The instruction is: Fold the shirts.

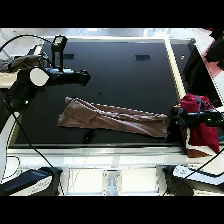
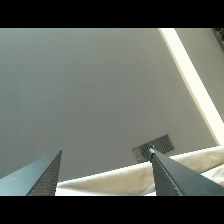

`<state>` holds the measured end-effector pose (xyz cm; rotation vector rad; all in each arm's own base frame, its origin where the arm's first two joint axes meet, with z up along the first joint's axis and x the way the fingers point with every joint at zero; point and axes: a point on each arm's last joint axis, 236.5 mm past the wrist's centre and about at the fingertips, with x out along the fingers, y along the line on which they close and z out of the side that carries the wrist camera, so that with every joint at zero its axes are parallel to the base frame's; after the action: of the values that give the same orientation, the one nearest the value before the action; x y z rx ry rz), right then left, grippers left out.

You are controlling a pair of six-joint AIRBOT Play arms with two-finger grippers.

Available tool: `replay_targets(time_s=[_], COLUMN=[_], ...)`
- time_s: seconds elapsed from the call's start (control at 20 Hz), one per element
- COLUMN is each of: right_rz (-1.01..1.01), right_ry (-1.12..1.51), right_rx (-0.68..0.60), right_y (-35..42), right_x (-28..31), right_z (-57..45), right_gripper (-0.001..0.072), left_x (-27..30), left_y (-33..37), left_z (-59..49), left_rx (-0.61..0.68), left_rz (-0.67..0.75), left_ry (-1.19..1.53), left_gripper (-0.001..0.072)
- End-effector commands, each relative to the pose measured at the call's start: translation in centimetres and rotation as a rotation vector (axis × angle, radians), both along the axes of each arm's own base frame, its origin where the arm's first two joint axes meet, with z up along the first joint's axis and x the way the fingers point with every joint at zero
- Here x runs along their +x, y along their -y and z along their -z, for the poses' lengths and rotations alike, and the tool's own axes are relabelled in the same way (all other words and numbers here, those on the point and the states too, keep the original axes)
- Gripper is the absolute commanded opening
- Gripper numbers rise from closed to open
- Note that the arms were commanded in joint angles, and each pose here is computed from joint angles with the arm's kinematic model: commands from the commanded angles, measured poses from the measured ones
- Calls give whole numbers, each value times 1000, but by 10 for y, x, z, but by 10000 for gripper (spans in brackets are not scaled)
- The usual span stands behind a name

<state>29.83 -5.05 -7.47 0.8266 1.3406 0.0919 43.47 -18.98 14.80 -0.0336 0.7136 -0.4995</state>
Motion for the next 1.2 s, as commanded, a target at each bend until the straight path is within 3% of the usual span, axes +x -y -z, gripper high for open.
replay_targets(time_s=[0.0, 0.6, 0.7, 0.75, 0.8, 0.9, 0.95, 1.15], right_rz=[-36, -39, -51, -66, -84, -105, -116, -138], right_ry=[-4, 11, 31, 59, 101, 171, 198, 333], right_rx=[40, 169, 205, 246, 288, 373, 399, 376], right_y=[-14, -46, -61, -72, -80, -94, -99, -106], right_x=[-11, -10, -3, 1, 5, 9, 9, 10], right_z=[7, 32, 25, 15, 3, -28, -42, -97], right_gripper=[591, 586, 420, 239, 55, 16, 16, 15], left_x=[0, 0, 0, -1, -5, -22, -34, -75], left_y=[0, 0, 1, 1, 2, 6, 9, 47], left_z=[0, 0, 4, 11, 25, 62, 81, 136], left_rx=[-1, -1, 2, 10, 24, 66, 92, 95], left_rz=[0, 0, 2, 7, 18, 61, 90, 220], left_ry=[0, 0, -10, -34, -80, -223, -304, -535], left_gripper=[623, 622, 622, 621, 531, 116, 8, 11])
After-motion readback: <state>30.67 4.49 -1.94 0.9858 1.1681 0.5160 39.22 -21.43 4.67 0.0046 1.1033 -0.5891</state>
